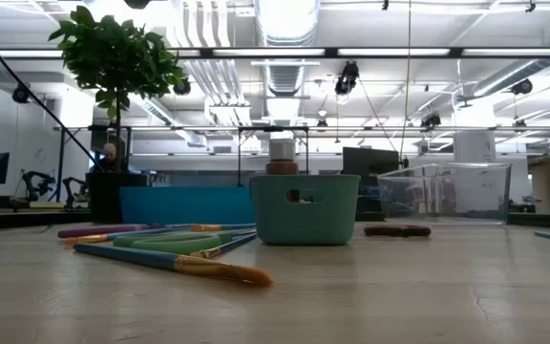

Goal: Pick & Place Paint Supplies
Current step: Put the black paint bottle into the blue bin

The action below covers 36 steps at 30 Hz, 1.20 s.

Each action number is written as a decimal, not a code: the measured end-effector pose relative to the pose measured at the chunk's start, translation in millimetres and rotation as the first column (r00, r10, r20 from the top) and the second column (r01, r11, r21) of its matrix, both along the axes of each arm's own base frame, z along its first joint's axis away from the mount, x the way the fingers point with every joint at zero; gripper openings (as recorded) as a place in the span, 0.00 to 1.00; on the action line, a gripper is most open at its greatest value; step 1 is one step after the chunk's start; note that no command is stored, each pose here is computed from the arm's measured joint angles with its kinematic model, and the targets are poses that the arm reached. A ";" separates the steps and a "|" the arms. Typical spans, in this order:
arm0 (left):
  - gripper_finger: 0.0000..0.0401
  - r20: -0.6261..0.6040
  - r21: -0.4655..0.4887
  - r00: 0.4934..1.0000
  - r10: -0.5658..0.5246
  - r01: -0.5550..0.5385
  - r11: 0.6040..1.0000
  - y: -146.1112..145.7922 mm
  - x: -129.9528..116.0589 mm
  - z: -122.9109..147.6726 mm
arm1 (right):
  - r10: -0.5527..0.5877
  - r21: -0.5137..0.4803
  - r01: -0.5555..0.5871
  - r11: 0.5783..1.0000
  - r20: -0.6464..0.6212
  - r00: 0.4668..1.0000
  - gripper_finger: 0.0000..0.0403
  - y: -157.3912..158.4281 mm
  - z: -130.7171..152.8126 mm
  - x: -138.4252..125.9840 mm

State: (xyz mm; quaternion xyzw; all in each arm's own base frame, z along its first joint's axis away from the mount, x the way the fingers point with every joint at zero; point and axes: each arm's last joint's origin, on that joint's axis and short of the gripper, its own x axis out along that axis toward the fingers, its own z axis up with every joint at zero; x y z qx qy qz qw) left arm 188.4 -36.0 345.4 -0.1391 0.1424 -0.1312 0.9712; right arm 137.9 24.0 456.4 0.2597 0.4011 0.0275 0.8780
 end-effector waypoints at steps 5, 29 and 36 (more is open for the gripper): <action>0.21 0.102 0.035 0.994 0.033 -0.037 0.999 3.8 -14.8 19.7 | 0.069 0.172 -0.024 0.985 -0.260 0.963 0.48 19.7 -28.8 23.3; 0.35 0.122 0.197 0.993 0.008 -0.033 0.980 8.9 -41.1 23.8 | 0.005 -0.067 -0.056 0.996 -0.596 0.803 0.48 115.0 -152.4 39.6; 0.35 0.116 0.200 0.993 0.011 -0.034 0.979 9.0 -41.1 23.2 | 0.001 -0.192 -0.155 0.969 -0.626 0.780 0.48 127.5 -178.0 34.7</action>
